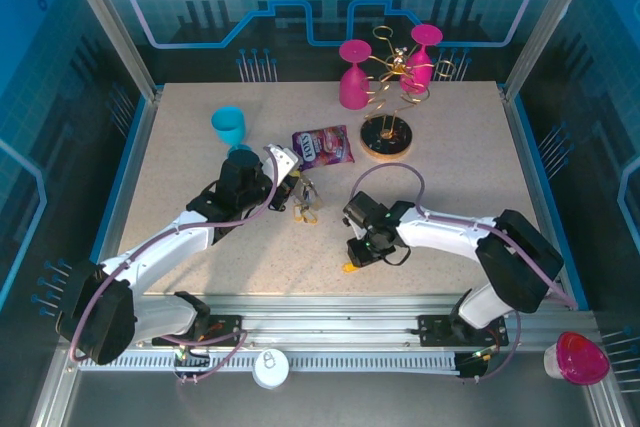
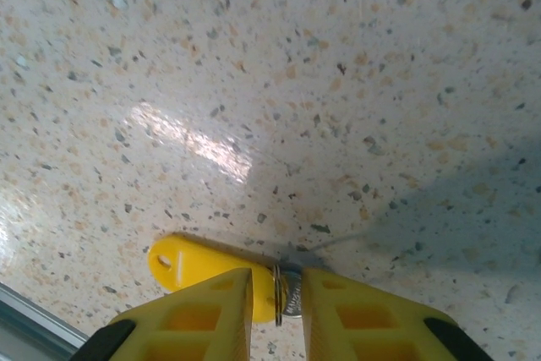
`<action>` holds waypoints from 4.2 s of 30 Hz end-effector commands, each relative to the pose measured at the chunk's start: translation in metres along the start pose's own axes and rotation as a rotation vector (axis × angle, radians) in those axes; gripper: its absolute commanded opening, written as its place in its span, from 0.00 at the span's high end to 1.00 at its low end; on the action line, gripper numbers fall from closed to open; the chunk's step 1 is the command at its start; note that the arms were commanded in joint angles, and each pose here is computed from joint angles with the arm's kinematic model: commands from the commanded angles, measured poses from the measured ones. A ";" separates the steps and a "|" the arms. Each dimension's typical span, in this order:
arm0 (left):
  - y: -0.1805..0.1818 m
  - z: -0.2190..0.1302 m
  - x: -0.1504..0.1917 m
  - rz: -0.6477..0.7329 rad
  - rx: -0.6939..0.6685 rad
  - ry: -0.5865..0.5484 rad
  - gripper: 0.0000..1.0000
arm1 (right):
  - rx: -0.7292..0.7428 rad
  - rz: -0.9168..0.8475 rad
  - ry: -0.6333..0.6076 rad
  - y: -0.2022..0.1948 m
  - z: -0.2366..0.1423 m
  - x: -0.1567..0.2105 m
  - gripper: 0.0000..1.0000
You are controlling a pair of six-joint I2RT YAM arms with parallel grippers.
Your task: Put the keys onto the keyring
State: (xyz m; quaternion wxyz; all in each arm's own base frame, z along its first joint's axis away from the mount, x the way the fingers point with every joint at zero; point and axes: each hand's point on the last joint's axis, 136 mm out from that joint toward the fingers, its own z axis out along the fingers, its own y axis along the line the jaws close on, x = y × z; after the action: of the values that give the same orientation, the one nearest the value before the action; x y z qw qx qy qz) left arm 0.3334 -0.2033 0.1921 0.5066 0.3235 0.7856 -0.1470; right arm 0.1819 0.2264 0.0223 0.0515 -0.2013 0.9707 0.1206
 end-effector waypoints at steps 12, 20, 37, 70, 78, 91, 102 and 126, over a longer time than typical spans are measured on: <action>-0.002 -0.001 -0.007 0.021 0.017 -0.028 1.00 | -0.014 -0.010 0.054 0.002 0.001 0.001 0.82; -0.002 -0.001 -0.007 0.020 0.018 -0.025 1.00 | -0.016 -0.017 0.060 0.004 0.002 0.000 0.85; -0.002 -0.002 -0.007 0.028 0.017 -0.027 1.00 | -0.009 -0.035 0.044 0.003 -0.008 0.000 0.96; -0.019 -0.007 -0.013 0.068 0.105 -0.077 1.00 | 0.054 -0.084 0.035 -0.008 0.005 0.002 0.98; -0.019 -0.007 -0.014 0.067 0.106 -0.077 1.00 | 0.057 -0.080 0.046 -0.008 0.005 0.002 0.84; -0.019 -0.007 -0.013 0.067 0.108 -0.077 1.00 | 0.035 -0.083 0.025 -0.001 -0.006 -0.003 0.82; -0.019 -0.007 -0.013 0.068 0.107 -0.076 1.00 | 0.023 -0.077 0.039 0.000 -0.005 -0.001 0.86; -0.026 -0.013 -0.019 0.090 0.141 -0.115 1.00 | -0.072 -0.288 -0.385 0.026 -0.086 -0.043 1.00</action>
State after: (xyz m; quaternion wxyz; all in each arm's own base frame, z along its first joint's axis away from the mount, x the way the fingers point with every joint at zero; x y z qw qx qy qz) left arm 0.3158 -0.2165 0.1938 0.5080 0.3701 0.7559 -0.1833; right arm 0.2018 0.2388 0.0996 0.1914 -0.2751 0.9261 0.1733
